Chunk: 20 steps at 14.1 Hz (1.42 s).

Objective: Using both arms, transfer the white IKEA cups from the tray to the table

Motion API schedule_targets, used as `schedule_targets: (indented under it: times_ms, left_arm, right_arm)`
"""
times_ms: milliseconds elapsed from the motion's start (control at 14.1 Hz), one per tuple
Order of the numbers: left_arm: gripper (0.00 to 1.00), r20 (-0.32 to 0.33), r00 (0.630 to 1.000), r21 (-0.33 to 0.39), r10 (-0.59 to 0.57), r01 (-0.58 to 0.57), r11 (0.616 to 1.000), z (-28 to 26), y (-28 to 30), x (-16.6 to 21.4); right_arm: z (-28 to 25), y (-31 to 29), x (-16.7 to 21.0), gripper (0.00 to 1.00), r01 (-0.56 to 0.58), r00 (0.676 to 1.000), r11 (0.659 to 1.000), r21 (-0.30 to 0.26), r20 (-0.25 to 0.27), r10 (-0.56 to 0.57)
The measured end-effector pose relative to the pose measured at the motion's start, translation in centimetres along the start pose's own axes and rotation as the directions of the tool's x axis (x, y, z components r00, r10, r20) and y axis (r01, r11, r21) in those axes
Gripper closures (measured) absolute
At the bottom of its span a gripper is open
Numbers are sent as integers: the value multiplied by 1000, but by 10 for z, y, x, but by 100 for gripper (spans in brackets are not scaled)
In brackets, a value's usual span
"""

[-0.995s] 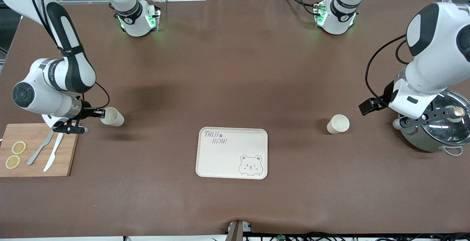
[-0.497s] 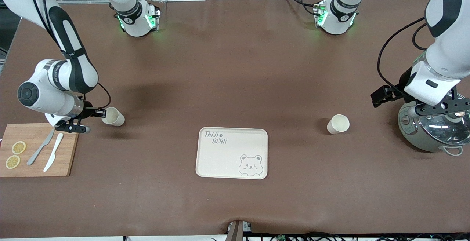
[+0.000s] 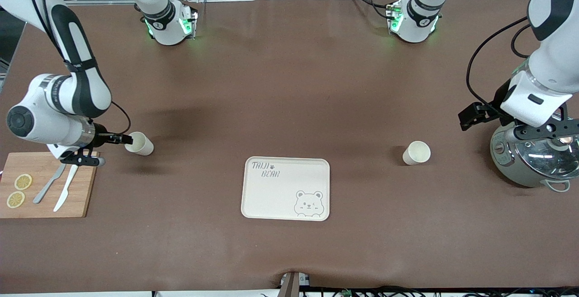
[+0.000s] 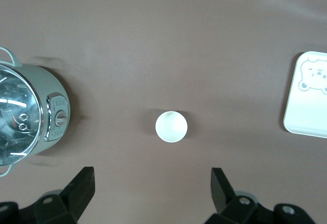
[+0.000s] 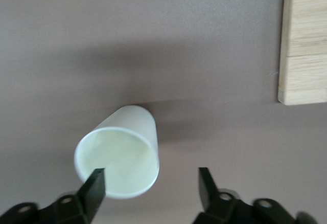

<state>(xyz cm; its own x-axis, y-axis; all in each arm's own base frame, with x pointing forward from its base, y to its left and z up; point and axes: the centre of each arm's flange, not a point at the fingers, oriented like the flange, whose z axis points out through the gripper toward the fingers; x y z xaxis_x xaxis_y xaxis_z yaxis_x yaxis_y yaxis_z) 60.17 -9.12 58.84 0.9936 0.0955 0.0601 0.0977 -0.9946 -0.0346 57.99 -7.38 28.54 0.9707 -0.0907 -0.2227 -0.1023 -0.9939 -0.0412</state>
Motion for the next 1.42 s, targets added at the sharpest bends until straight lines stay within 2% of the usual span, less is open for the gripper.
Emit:
schedule_targets:
  times_ms: [71,142,355,569,640,853,995,1137,1421]
  left_arm:
    - [0,-4,1000,-1,-1,1,1000,-5,-1,0]
    - [0,5,1000,2,-3,3,1000,-8,-2,-1]
    - [0,82,997,24,-5,3,1000,-10,-5,-12]
    - [0,74,997,24,-4,3,1000,-22,-6,-17]
    - [0,66,998,23,-4,2,1000,-27,-7,-20]
    - [0,48,999,21,-2,1,1000,-38,-7,-26]
    - [0,26,1000,18,1,-2,1000,-38,-6,-32]
    - [0,12,1000,19,4,-4,1000,-39,-6,-39]
    - [0,25,1000,36,3,-4,999,-39,-12,-71]
  right_arm:
    - [-22,-4,6,3,10,1000,1000,-2,1,-10]
    - [-48,-8,11,0,21,1000,1000,-9,-5,-21]
    - [-134,-26,19,0,53,999,998,-18,-7,-53]
    - [-202,-46,16,0,83,996,996,-28,-29,-84]
    - [-219,-55,14,0,97,994,994,-47,-49,-100]
    - [-262,-105,-1,0,150,980,976,-157,-103,-168]
    - [-285,-129,-22,0,90,984,980,-177,-136,-115]
    - [-308,-120,-38,0,70,981,981,-179,-168,-100]
    - [-336,-58,-68,0,127,975,978,-163,-162,-154]
